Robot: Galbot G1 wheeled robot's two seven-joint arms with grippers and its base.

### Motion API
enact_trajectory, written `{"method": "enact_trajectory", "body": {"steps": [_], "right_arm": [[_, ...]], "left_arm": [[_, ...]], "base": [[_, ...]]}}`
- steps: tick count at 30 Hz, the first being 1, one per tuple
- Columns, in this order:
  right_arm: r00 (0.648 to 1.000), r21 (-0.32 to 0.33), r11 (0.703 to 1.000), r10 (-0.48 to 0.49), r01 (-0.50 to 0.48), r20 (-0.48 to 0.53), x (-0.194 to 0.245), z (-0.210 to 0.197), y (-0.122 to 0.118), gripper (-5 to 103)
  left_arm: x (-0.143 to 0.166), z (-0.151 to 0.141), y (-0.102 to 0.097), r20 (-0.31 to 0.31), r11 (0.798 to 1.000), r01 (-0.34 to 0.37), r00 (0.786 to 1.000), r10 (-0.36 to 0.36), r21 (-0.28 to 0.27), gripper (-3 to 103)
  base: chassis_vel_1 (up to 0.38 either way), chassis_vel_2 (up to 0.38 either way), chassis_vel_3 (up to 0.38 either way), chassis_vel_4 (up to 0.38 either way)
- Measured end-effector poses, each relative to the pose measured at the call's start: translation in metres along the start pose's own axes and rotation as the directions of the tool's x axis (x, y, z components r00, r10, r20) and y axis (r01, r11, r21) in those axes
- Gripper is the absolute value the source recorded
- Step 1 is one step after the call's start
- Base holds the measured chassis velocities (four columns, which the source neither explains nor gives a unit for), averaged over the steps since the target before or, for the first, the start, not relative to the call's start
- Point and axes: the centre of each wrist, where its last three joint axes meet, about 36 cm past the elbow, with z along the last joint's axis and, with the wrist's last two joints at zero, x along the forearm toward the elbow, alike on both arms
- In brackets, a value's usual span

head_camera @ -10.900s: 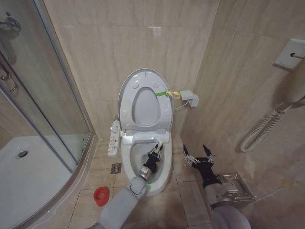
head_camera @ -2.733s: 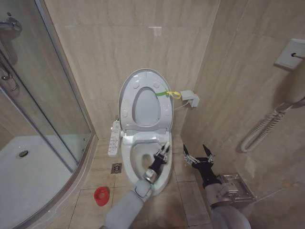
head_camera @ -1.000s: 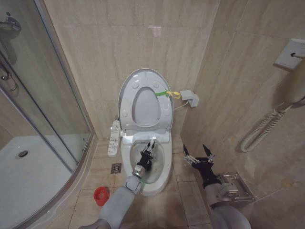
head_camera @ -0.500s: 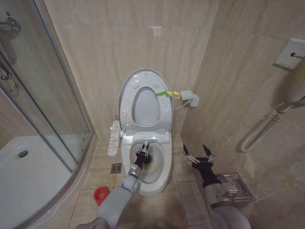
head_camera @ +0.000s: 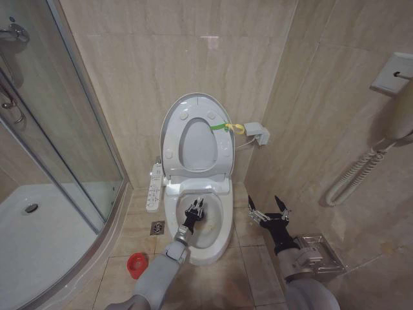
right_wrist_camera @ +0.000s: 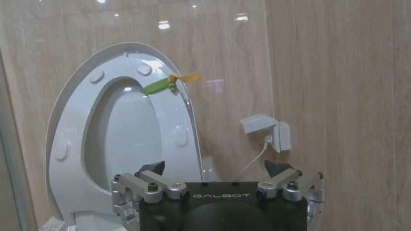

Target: Open the toilet lid, clean the toilet bowl with a toilet brush, close the toilet lid, and flush.

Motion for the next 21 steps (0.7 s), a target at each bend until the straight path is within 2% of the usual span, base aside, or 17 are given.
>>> {"method": "enact_trajectory", "body": {"steps": [6,10,11,15,21], "right_arm": [[1.000,0.000,1.000,0.000,0.000,0.000,0.000,0.000,0.000,100],[1.000,0.000,1.000,0.000,0.000,0.000,0.000,0.000,0.000,100],[1.000,0.000,1.000,0.000,0.000,0.000,0.000,0.000,0.000,100],[1.000,0.000,1.000,0.000,0.000,0.000,0.000,0.000,0.000,100],[1.000,0.000,1.000,0.000,0.000,0.000,0.000,0.000,0.000,100]], "left_arm": [[-0.011,-0.018,-0.005,0.064,1.000,-0.006,0.998,0.006,0.003,20],[-0.019,-0.037,-0.018,0.127,1.000,-0.028,0.991,0.028,-0.003,20],[-0.019,-0.037,-0.018,0.127,1.000,-0.028,0.991,0.028,-0.003,20],[-0.022,-0.052,-0.036,0.177,0.997,-0.069,0.982,0.071,-0.020,20],[-0.023,-0.064,-0.056,0.208,0.994,-0.104,0.972,0.106,-0.020,20]], "base": [[0.000,0.000,0.000,0.000],[0.000,0.000,0.000,0.000],[0.000,0.000,0.000,0.000],[0.000,0.000,0.000,0.000],[0.000,0.000,0.000,0.000]]}}
